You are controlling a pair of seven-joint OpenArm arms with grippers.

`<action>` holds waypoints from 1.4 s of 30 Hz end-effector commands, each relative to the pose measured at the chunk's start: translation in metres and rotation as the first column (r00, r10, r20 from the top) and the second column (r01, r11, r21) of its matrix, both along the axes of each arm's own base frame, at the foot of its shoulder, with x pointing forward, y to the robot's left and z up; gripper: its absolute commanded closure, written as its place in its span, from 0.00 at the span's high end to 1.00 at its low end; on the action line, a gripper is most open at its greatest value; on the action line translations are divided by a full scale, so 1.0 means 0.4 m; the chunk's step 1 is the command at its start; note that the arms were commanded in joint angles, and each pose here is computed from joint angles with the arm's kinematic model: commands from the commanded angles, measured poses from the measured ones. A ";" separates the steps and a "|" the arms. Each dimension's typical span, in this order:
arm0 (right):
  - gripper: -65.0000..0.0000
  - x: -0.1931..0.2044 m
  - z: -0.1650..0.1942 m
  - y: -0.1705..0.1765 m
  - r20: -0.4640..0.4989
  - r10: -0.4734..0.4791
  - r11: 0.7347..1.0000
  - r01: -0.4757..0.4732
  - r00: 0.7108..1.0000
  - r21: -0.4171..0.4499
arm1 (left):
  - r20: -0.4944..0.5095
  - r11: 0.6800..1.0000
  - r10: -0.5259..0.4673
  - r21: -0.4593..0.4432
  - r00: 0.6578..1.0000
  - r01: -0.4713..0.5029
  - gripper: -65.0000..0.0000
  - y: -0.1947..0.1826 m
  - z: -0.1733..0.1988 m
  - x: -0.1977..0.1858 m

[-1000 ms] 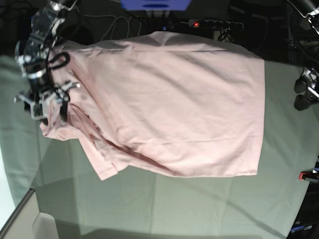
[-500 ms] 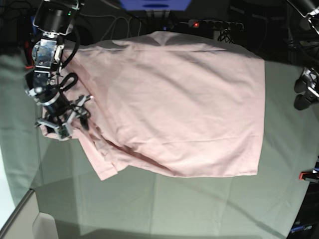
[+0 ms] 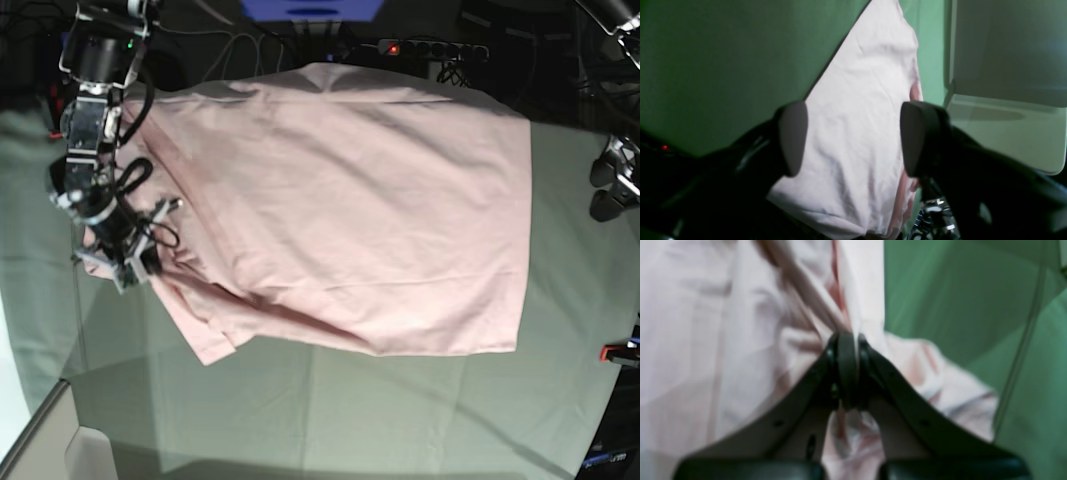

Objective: Layout the t-shirt on the table in an organized manner, then fold the t-shirt properly

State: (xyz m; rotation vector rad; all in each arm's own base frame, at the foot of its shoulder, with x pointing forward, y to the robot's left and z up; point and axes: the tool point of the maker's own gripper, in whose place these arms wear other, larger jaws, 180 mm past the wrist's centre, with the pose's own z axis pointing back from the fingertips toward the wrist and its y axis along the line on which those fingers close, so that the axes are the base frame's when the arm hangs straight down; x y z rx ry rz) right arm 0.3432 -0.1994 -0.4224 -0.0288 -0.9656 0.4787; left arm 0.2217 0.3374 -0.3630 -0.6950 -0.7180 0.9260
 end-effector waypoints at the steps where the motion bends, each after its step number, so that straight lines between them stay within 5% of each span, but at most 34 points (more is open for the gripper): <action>1: 0.00 0.064 0.083 -0.010 0.109 0.000 1.000 -0.001 0.994 0.005 | 0.032 1.000 -0.005 0.019 0.999 0.004 0.66 0.016 0.032 0.013; 9: 0.00 0.176 0.172 -0.013 0.192 0.018 1.000 -0.018 0.981 -0.001 | 0.034 1.000 -0.005 0.019 0.999 0.004 0.66 0.016 0.033 0.014; 16: 0.00 0.337 0.243 -0.003 0.220 0.003 0.997 -0.021 0.975 0.077 | 0.033 1.000 -0.007 0.017 0.999 0.006 0.66 0.015 0.032 0.011; 25: 0.00 0.361 0.278 -0.036 0.261 -0.132 0.974 0.077 0.956 0.211 | 0.026 1.000 -0.010 0.016 1.000 0.010 0.66 0.014 0.029 0.004; 30: 0.00 0.362 0.258 -0.098 0.264 -0.260 0.958 0.214 0.929 0.189 | 0.026 1.000 -0.010 0.015 1.000 0.010 0.66 0.013 0.028 0.003; 35: 0.00 0.391 0.304 -0.108 0.301 -0.277 0.955 0.226 0.913 0.193 | 0.033 1.000 -0.009 0.004 0.999 0.009 0.66 -0.001 0.025 0.005; 38: 0.00 0.394 0.319 -0.159 0.319 -0.364 0.929 0.314 0.875 0.197 | 0.031 1.000 -0.009 0.004 0.999 0.009 0.66 -0.001 0.024 0.004; 42: 0.13 0.399 0.260 -0.200 0.264 -0.449 0.892 0.408 0.854 0.197 | 0.014 1.000 -0.011 0.002 1.000 0.011 0.66 -0.002 0.014 -0.013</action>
